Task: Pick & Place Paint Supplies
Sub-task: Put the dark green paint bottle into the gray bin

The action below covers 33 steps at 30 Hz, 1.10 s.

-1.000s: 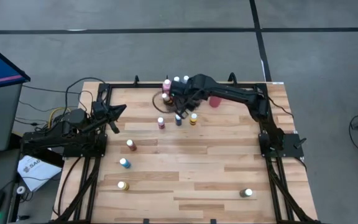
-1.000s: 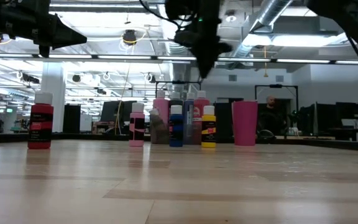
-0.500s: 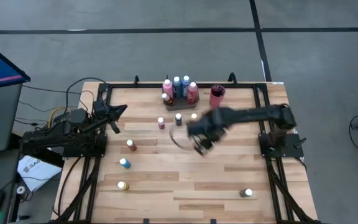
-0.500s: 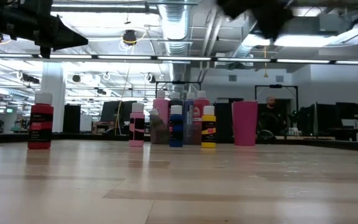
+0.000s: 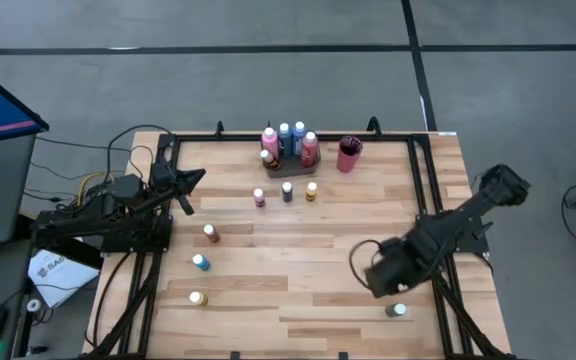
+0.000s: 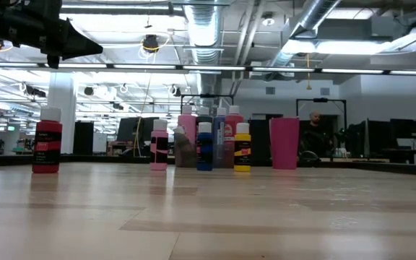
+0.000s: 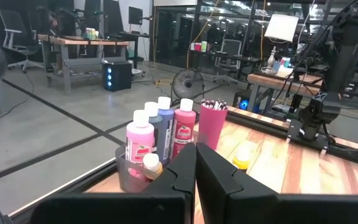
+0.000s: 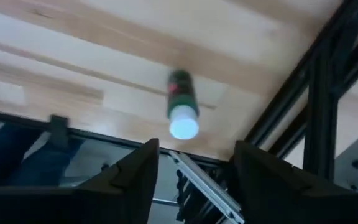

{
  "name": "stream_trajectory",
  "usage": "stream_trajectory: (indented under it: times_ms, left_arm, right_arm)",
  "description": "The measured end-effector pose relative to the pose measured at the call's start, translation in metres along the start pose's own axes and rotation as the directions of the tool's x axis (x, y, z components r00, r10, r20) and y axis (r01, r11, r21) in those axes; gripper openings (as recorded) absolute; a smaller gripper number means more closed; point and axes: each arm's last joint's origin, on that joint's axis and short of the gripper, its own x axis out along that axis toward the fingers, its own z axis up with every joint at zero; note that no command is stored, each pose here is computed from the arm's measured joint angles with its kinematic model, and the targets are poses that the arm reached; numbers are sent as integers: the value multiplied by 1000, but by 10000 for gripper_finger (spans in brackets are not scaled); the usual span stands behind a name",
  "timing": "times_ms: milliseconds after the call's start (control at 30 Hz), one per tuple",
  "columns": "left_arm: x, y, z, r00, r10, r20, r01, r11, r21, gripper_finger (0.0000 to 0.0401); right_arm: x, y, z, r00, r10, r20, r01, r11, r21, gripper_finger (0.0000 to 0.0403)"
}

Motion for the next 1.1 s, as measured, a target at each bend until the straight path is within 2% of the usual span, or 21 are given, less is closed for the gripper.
stream_trajectory:
  times_ms: [100,233,333,433,533,667,1100]
  left_arm:
    - [0,0,0,1000,0,0,0,1000,0,2]
    - [0,0,0,1000,0,0,0,1000,0,2]
    - [0,0,0,1000,1,0,-1,1000,0,2]
    - [0,0,0,1000,0,0,0,1000,-1,2]
    - [0,0,0,1000,2,0,-2,1000,-19,2]
    - [0,0,0,1000,6,1,-6,1000,-24,2]
    - [0,0,0,1000,10,2,-10,999,-38,2]
  right_arm:
    - [17,-5,-14,1000,-6,-12,7,999,48,217]
    - [41,-4,-26,998,51,-46,-49,997,54,225]
    - [59,-3,-28,994,85,-65,-81,995,64,225]
    - [72,-8,-26,997,61,-56,-57,996,62,223]
    - [79,-13,-22,999,28,-30,-26,997,68,222]
    - [81,-13,-19,999,43,14,-44,997,58,222]
    - [102,-1,-24,1000,25,16,-25,1000,5,200]
